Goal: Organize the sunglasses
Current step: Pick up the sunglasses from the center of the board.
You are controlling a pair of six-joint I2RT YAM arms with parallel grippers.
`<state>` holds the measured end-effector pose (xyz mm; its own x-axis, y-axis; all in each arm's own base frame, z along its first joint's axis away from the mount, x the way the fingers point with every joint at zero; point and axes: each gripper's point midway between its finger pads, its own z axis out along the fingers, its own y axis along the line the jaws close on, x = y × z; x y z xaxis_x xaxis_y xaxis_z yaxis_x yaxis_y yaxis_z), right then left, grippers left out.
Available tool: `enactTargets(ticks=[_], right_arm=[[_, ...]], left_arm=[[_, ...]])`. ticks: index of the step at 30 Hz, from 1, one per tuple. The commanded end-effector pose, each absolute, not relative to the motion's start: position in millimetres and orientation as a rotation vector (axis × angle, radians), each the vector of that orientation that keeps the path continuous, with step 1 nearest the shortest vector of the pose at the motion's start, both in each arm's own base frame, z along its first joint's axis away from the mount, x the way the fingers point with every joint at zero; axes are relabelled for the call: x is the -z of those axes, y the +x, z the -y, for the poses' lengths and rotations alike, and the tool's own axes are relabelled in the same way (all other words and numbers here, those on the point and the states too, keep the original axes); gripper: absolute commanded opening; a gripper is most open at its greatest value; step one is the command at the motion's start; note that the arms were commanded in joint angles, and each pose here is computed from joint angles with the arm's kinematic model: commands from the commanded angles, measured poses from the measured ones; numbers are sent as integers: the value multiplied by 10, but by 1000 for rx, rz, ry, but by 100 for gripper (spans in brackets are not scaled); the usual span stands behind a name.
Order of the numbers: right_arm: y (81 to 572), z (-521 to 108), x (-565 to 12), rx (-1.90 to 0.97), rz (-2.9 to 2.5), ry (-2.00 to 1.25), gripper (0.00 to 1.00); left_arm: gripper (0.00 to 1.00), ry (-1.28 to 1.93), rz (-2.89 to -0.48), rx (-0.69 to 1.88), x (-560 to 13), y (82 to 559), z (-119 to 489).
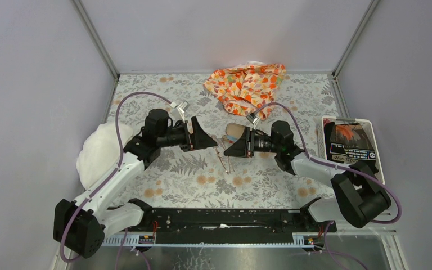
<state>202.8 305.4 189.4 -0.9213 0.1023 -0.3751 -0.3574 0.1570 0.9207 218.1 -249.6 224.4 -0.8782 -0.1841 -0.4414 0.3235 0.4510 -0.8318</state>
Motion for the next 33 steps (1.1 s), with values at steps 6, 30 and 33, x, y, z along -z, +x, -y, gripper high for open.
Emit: enactTargets(ticks=[6,30,33], right_arm=[[2014,-2905,-2112,-1940,-1955,-206,0],[2136,-2879,-1883,-2020,-1958,22,0],[2188,-2825,-1423,-1734,-2160,57,0]], left_arm=[[98,183,-2161,1489,-2480,2180,2547],[99,3,-2214,1573,-2105,2126,2482],[98,-149,-2314,1397,-1787,2196,2207]])
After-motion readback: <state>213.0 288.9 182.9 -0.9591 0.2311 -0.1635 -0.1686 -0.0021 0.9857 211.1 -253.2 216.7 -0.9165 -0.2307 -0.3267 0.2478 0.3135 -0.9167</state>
